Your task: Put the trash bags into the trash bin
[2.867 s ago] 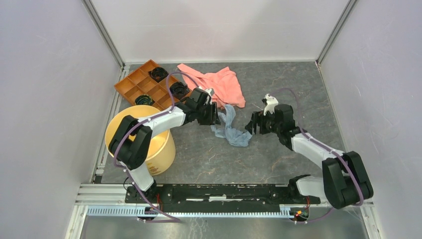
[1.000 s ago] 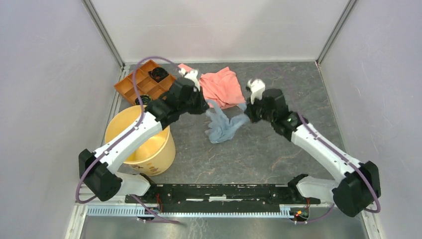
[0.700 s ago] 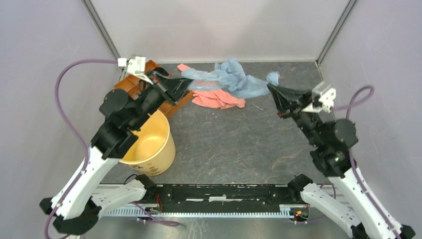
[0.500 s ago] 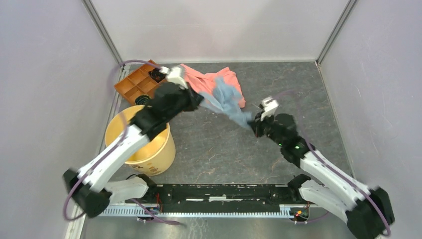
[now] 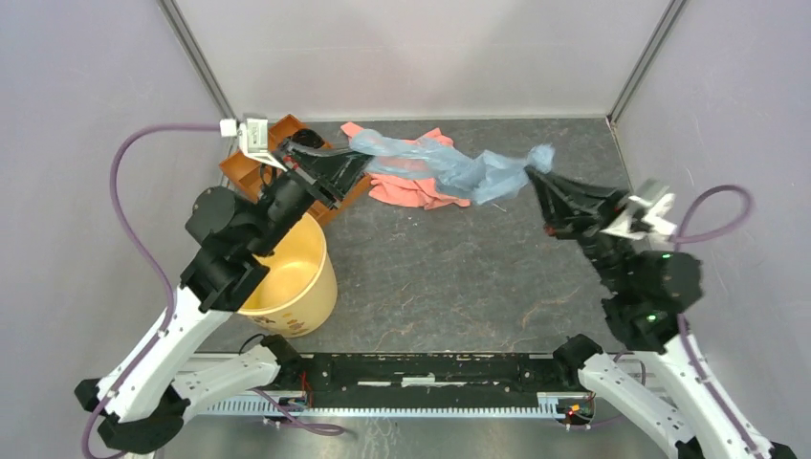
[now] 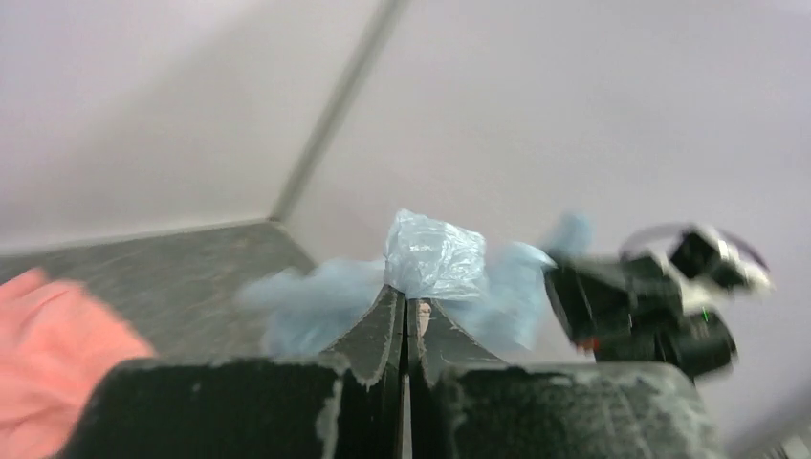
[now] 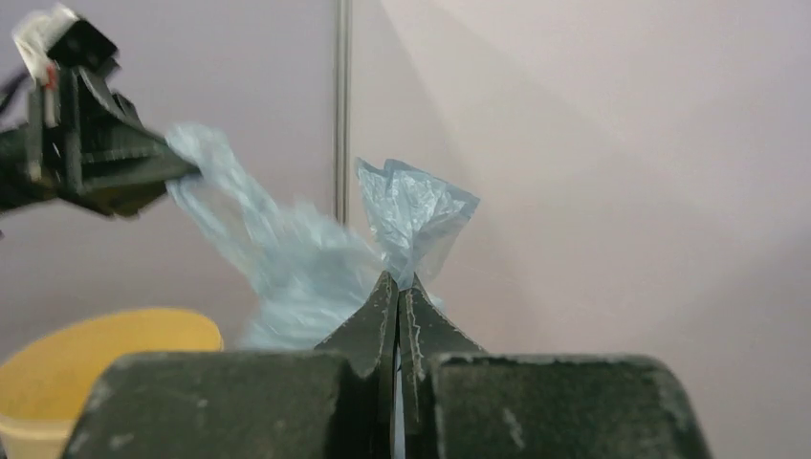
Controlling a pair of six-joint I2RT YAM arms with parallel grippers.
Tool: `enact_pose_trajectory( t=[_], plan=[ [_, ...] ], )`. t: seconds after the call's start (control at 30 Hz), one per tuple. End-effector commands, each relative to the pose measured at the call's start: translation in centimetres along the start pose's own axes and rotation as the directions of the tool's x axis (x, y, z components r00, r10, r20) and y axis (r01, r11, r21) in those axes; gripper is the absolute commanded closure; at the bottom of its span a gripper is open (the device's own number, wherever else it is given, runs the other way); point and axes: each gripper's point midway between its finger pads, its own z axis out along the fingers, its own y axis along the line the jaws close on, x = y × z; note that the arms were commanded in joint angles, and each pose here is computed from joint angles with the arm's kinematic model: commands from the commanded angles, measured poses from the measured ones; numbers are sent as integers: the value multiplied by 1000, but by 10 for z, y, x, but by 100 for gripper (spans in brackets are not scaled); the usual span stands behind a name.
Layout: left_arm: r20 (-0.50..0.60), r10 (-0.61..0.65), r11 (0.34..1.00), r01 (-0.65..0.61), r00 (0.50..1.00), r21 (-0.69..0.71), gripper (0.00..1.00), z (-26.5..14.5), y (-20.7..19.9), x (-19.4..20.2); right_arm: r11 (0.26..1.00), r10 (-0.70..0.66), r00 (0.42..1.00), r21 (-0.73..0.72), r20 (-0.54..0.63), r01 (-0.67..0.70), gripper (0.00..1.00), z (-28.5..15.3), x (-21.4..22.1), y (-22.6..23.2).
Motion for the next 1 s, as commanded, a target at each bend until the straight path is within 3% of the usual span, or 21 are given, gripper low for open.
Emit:
enact_pose_trajectory(
  t=[0.0, 0.07, 0.1, 0.13, 0.2, 0.23, 0.3, 0.4, 0.47, 0.5, 0.53, 0.63, 0.87, 0.97],
  plan=[
    [-253, -128, 769, -65, 959, -636, 98, -43, 175, 142, 973, 200, 834, 205, -514, -107, 100, -70, 248, -16],
    [-399, -182, 714, -158, 899, -682, 98, -69, 203, 191, 953, 302, 627, 246, -718, -177, 100, -121, 327, 3],
    [-434, -205, 716, -168, 877, -677, 98, -74, 206, 202, 949, 310, 570, 216, -761, -229, 100, -129, 342, 17],
    [-450, -198, 742, -166, 871, -649, 98, -68, 204, 202, 944, 310, 554, 181, -773, -275, 100, -125, 343, 26],
    [-438, -135, 831, -139, 889, -538, 98, -38, 178, 177, 958, 265, 628, 129, -732, -255, 100, -87, 313, 19],
    [-403, -85, 882, -119, 911, -456, 98, -16, 154, 151, 971, 226, 693, 102, -684, -216, 100, -58, 282, 11],
    [-306, 9, 975, -76, 952, -207, 98, 20, 86, 90, 991, 131, 802, 79, -583, -105, 100, -9, 210, -9],
    [-79, 94, 992, -86, 992, 96, 98, 25, -8, 0, 1000, 21, 930, 14, -367, -17, 100, 27, 104, -12],
    [47, 97, 993, -100, 994, 63, 98, 10, -14, -32, 1000, -8, 965, 12, -263, 12, 99, 21, 75, -11],
    [58, 99, 995, -99, 993, -4, 98, 5, 2, -27, 1000, -9, 972, 20, -237, 14, 99, 11, 75, -11],
    [68, 113, 992, -108, 991, -66, 98, -1, 16, -25, 999, -3, 972, 36, -233, 12, 98, 2, 84, -12],
    [-19, 107, 957, -109, 994, -268, 98, -15, 68, 11, 994, 81, 920, 103, -383, -44, 98, -34, 159, -15],
    [-239, 19, 959, -85, 971, -270, 98, -15, 106, 104, 978, 186, 742, 197, -644, -75, 86, -103, 277, -13],
    [-359, -35, 953, -77, 932, -294, 98, -12, 122, 143, 968, 219, 617, 247, -756, -40, 78, -138, 315, -16]
  ],
)
